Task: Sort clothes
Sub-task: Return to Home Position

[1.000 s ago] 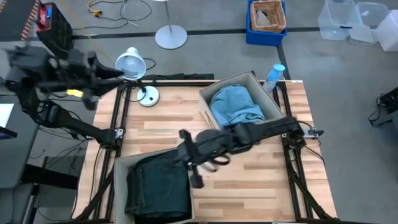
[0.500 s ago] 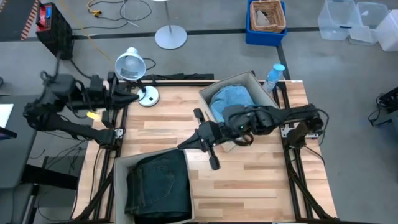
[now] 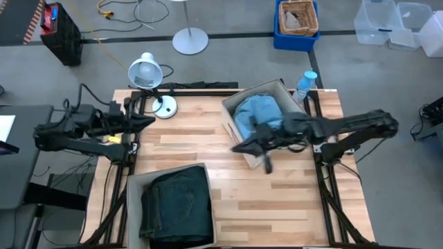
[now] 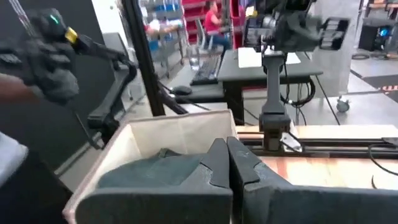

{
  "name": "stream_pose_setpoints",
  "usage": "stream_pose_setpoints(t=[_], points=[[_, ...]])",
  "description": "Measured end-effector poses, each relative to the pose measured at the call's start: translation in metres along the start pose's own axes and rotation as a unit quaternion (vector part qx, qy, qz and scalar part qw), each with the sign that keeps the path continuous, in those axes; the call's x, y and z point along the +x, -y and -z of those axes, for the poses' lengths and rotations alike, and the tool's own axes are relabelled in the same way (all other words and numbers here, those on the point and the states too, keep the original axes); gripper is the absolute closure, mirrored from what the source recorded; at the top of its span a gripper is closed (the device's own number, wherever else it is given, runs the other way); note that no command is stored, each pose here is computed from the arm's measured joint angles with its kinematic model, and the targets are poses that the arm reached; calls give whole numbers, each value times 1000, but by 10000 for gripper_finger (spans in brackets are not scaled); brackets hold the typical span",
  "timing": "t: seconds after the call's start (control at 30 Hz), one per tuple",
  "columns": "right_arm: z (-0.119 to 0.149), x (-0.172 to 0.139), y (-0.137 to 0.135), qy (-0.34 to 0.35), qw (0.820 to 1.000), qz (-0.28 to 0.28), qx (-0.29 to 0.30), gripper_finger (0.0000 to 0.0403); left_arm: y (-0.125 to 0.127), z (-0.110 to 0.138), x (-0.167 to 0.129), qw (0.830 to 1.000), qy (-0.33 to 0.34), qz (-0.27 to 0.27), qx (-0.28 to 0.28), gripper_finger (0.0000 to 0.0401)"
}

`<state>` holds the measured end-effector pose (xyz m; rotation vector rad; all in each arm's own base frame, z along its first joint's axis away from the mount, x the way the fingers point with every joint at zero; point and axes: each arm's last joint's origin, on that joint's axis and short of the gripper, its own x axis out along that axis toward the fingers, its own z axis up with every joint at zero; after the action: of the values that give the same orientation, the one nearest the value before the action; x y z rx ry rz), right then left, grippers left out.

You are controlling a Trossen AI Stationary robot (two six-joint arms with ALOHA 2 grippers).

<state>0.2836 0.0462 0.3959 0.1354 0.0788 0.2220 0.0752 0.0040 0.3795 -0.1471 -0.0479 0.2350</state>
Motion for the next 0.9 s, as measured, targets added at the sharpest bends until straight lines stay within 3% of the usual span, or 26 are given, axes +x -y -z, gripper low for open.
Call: stream_pose_setpoints(t=[0.27,0.53,0.8,0.9], points=[[43,-74,2,6,999,24,35,403,-3,31,11,998,-34,-48,22,401],[84,-136,3,45,998,20,35,403,-6,40,14,995,-42,-84,21,401],[135,-168,8,64,996,18,57,403,-6,41,14,995,-46,-87,23,401],[149,-172,11,68,995,42,64,403,-6,41,14,995,-46,-87,18,401]])
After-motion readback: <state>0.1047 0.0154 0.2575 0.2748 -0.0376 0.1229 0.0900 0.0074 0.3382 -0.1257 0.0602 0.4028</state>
